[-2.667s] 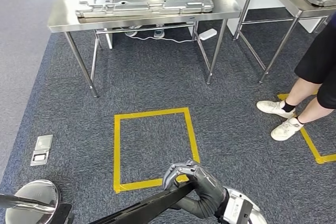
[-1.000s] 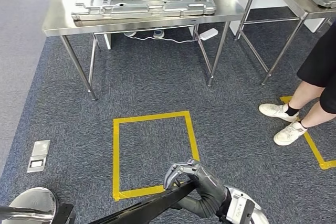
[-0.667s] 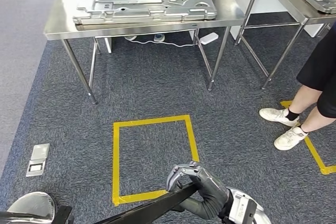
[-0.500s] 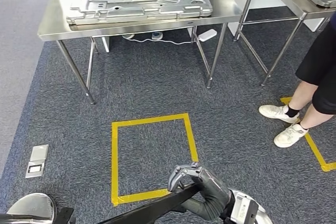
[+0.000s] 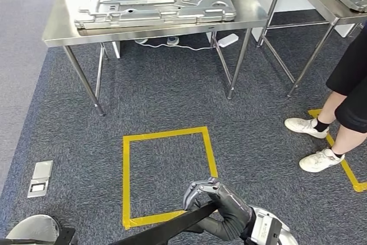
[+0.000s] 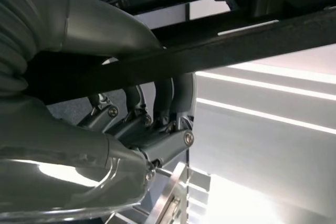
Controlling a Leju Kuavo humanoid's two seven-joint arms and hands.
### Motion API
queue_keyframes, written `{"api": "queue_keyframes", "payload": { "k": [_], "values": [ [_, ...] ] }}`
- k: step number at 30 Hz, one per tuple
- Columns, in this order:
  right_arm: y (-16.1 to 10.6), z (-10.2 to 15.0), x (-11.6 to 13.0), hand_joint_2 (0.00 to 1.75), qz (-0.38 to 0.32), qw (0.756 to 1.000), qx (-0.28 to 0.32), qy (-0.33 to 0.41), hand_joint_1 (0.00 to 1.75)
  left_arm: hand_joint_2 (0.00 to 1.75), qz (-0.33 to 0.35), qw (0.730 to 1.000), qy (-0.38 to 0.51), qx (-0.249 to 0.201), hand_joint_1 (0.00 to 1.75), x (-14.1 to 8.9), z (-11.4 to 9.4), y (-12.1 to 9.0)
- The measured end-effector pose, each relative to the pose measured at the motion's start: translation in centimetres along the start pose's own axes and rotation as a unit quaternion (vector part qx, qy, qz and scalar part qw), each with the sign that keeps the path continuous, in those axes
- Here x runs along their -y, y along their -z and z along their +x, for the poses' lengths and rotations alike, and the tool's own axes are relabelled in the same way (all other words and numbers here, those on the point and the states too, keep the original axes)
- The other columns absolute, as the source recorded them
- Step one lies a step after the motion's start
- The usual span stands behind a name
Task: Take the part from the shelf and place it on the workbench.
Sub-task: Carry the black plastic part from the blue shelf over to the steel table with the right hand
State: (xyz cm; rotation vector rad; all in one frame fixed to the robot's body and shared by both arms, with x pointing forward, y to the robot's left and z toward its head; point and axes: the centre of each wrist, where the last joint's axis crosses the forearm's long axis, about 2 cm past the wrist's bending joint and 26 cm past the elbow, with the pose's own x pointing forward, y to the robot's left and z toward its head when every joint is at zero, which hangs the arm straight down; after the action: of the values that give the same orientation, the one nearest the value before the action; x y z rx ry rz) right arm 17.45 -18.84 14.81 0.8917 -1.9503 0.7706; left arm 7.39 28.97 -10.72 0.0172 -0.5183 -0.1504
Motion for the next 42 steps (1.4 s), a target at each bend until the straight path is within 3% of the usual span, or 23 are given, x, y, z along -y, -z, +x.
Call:
{"api": "queue_keyframes", "payload": {
  "k": [18, 42],
  "values": [
    [-0.6, -0.2, -0.8, 1.75, -0.017, 1.000, -0.008, -0.003, 1.75, 1.75, -0.009, 1.000, 0.013, -0.006, 0.00, 0.1, 0.6, 0.2],
    [-1.5, -0.1, -1.9, 1.75, -0.030, 0.999, -0.024, 0.003, 1.75, 1.75, -0.024, 0.999, 0.024, -0.023, 0.00, 1.2, -0.3, -0.2]
  ]
}}
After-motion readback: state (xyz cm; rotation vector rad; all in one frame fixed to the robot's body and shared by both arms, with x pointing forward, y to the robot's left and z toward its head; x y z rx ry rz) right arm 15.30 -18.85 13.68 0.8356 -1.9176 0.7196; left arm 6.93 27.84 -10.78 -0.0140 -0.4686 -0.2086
